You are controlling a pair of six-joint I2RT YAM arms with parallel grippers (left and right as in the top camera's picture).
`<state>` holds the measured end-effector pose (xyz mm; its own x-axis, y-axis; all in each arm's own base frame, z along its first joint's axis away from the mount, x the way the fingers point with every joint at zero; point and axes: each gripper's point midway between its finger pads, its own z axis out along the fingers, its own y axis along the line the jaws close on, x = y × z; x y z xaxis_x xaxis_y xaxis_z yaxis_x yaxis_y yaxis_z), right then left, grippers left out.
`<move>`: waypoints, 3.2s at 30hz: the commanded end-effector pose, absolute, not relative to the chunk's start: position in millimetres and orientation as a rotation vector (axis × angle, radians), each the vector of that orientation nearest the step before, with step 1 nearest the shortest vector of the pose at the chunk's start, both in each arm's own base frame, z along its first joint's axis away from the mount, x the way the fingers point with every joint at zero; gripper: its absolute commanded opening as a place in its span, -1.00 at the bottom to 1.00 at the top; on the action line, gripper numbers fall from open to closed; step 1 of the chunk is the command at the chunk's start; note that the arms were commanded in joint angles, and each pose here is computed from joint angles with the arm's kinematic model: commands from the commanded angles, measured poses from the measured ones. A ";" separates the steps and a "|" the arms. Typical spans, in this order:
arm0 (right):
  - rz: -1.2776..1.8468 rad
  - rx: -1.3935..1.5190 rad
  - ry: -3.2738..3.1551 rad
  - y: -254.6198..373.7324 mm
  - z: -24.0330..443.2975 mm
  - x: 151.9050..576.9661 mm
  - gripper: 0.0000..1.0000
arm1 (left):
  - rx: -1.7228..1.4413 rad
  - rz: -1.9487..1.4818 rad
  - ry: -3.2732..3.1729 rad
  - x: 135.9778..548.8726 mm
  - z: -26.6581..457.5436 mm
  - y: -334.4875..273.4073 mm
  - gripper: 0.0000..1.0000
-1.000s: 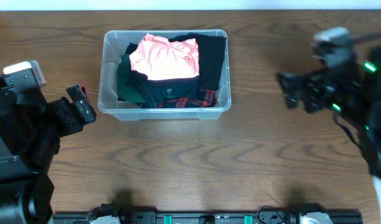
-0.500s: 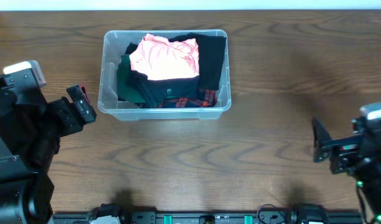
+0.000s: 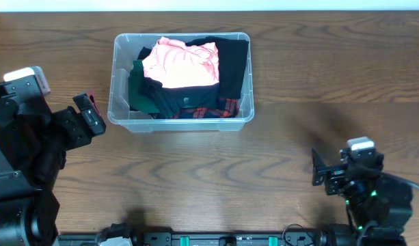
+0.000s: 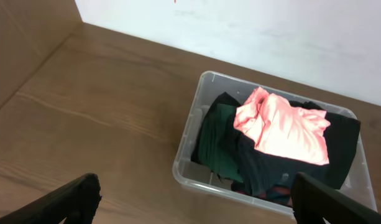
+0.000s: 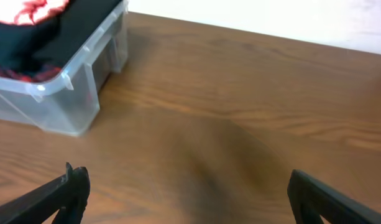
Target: Pack container
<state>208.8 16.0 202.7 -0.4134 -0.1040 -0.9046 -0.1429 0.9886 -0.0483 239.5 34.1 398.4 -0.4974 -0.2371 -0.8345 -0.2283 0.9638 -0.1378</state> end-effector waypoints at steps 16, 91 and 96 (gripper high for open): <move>0.083 -0.173 1.978 20.8 130.2 204.3 0.99 | -0.335 -0.003 2.101 238.4 400.8 35.9 0.96; 0.110 -0.185 1.925 25.0 119.8 217.9 0.98 | -0.031 -0.162 1.750 247.4 298.3 -4.9 0.96; 0.110 -0.185 1.925 25.0 119.8 217.9 0.99 | -0.027 -0.160 1.715 232.0 268.8 -7.1 0.96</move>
<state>218.1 25.0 119.5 -0.3473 -0.0920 -0.9332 -0.1855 0.9823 -0.0278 238.7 -2.6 272.4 -0.1835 -0.1144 -0.9763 0.0493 0.9909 -0.1253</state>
